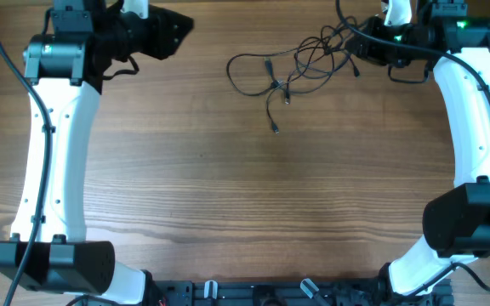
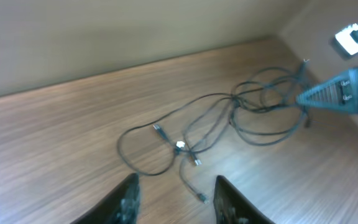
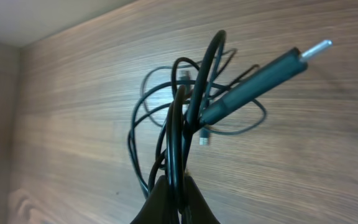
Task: Untangle cables
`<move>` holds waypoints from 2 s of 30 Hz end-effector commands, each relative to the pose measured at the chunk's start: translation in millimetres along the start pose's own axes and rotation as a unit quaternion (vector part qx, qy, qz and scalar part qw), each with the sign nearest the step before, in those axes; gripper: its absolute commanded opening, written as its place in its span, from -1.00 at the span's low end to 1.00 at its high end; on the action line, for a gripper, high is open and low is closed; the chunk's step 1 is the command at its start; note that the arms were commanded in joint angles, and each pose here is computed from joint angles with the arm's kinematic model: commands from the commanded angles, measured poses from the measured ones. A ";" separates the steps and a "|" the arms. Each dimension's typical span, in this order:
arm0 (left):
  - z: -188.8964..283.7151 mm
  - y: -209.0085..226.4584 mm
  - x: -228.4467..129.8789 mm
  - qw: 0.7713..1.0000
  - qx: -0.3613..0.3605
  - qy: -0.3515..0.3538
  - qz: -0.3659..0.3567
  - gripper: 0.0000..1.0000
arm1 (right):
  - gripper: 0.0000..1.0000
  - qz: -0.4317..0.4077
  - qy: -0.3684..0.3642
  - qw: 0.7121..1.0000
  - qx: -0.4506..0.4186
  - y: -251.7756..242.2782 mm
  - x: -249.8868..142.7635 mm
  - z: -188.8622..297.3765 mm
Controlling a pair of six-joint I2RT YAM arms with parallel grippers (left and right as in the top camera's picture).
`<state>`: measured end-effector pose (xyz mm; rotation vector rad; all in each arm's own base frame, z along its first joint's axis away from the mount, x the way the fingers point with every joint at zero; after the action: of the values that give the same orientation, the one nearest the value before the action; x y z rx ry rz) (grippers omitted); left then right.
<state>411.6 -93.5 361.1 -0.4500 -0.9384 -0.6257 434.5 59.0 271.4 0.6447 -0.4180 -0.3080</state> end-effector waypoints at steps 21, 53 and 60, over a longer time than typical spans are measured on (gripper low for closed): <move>-103.4 -61.5 -28.8 0.987 -0.145 0.066 -0.011 -0.24 | -0.91 0.120 0.086 0.964 0.223 67.7 -36.9 21.7; -155.6 -76.4 -42.9 0.988 -0.105 0.096 -0.050 -0.33 | -0.91 0.143 0.102 0.949 0.263 74.7 -45.3 27.6; -157.7 -85.8 -43.3 0.987 -0.114 0.099 -0.054 -0.33 | -0.91 0.144 0.103 0.947 0.266 75.7 -45.4 28.1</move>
<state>431.8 -231.9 254.0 -0.5426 -0.7167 -0.8502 403.6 116.7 306.4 1.0788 -0.3472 0.0986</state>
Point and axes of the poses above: each gripper's point midway between its finger pads, its own z axis back along the fingers, its own y axis along the line the jaws close on, x = y × z, the point moved 5 cm from there along z, back along the fingers, and after that the axes turned 15 degrees about -z, right-handed, at the moved point
